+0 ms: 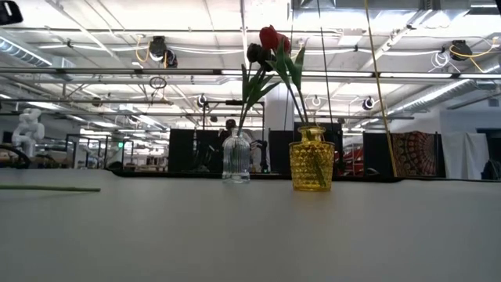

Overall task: Sort flowers into vase by color
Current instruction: Put the red tulip into the bottom transparent bin

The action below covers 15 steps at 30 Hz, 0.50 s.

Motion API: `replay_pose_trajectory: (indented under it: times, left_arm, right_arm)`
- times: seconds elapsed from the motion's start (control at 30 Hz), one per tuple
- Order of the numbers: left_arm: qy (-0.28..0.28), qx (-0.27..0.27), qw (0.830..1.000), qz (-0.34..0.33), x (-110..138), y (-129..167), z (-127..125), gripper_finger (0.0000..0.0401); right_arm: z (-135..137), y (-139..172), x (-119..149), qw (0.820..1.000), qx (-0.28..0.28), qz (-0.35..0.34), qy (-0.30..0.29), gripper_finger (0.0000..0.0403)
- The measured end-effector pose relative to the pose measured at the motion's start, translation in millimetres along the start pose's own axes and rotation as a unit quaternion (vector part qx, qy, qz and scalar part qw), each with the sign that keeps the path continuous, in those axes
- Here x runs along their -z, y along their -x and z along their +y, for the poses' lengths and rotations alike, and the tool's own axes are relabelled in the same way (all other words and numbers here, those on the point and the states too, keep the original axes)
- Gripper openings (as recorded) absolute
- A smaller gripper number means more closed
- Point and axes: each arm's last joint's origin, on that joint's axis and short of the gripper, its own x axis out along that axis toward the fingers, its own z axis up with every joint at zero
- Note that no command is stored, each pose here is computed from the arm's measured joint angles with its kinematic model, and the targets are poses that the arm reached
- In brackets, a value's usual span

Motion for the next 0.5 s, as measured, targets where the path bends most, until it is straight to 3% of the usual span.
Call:
replay_pose_trajectory:
  times: [0.23,0.5]
  left_arm:
    - [-0.025,0.086,0.996,0.009,-5,1,-11,0.0084]
    - [-0.06,0.134,0.988,0.048,-2,2,-14,0.0084]
  right_arm:
    - [-1,0,3,1.0,0.003,0.013,0.003,0.0]
    - [-1,0,3,1.0,0.003,0.014,0.002,0.0]
